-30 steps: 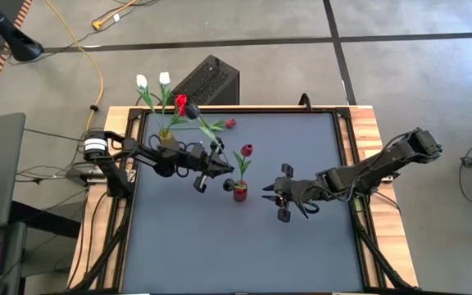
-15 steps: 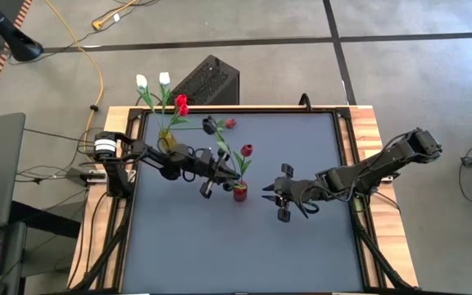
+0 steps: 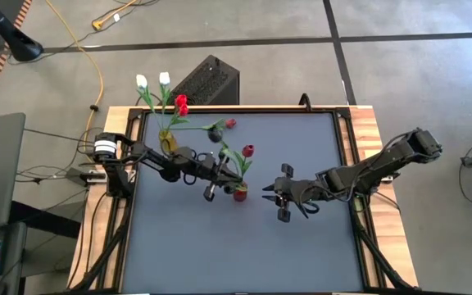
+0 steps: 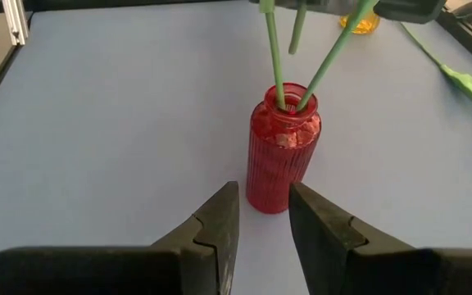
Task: Sort flowers into vase by color
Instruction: Put the black tulip into the red vase
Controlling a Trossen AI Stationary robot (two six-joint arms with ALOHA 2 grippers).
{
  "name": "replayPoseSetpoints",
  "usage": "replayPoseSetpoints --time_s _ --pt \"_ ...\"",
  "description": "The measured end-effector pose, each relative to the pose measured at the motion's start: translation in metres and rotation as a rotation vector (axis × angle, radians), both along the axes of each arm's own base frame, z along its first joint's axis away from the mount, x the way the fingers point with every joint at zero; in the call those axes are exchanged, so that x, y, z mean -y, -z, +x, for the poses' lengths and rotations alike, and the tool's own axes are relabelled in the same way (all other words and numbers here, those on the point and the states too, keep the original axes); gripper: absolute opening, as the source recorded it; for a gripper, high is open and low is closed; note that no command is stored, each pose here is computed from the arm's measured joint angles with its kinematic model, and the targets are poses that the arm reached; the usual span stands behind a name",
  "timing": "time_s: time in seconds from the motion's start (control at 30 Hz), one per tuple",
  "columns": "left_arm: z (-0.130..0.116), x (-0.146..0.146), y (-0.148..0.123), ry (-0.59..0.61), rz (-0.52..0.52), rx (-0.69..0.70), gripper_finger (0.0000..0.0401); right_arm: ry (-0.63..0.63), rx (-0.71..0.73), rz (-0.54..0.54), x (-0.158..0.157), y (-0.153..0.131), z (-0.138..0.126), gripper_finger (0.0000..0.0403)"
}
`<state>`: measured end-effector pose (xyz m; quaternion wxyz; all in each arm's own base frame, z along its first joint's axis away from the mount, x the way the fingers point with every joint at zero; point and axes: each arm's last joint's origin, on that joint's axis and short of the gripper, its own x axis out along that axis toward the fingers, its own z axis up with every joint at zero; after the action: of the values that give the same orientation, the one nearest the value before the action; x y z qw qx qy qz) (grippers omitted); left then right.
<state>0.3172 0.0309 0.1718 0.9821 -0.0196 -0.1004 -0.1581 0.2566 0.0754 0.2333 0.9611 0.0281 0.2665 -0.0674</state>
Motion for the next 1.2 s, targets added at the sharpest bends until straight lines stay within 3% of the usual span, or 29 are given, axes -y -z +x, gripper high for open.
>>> replayPoseSetpoints --time_s 0.87,1.2 --pt "0.001 -0.002 0.008 -0.032 0.059 -0.063 0.0000 0.002 0.014 0.018 -0.002 -0.001 0.000 0.0134" --pt "0.001 -0.002 0.008 -0.023 0.052 -0.065 0.0000 -0.132 0.185 -0.077 -0.009 -0.068 0.018 0.0133"
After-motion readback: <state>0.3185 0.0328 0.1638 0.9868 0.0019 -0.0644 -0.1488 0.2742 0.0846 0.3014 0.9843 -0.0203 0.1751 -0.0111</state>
